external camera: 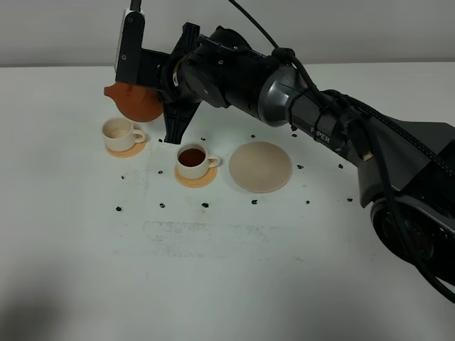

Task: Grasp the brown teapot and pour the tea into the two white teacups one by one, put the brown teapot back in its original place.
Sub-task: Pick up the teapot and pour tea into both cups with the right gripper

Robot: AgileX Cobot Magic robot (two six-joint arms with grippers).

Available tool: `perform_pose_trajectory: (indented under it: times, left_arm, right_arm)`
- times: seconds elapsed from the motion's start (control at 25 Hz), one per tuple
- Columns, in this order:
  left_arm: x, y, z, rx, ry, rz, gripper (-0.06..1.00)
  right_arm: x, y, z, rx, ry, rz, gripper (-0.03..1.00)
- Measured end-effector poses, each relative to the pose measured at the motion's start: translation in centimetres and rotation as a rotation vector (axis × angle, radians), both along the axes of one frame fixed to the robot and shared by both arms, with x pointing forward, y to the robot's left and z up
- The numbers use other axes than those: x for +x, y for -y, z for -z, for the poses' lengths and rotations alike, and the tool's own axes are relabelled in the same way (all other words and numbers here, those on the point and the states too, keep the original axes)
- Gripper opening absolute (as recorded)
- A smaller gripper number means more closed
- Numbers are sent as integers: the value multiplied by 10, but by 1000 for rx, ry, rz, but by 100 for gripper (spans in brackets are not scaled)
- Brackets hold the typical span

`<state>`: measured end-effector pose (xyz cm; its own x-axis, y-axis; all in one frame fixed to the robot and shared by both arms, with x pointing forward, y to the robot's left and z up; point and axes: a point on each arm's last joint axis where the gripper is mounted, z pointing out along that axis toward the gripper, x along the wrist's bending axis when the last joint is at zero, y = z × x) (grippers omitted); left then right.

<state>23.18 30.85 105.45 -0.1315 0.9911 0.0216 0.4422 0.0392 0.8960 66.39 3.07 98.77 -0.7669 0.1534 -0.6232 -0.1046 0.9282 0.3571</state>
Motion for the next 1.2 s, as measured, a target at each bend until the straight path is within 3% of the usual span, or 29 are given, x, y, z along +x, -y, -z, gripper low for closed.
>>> perform_pose_trajectory:
  times: [0.44,0.8,1.2]
  left_arm:
    - [0,0,0,0,0,0,40]
    - [0,0,0,0,0,0,40]
    - [0,0,0,0,0,0,40]
  right_arm:
    - [10,-1,7,-40,104,-38,11]
    - [14,-3,32,-121,121,-94,11]
    - [17,-2,41,-204,162,-145,11]
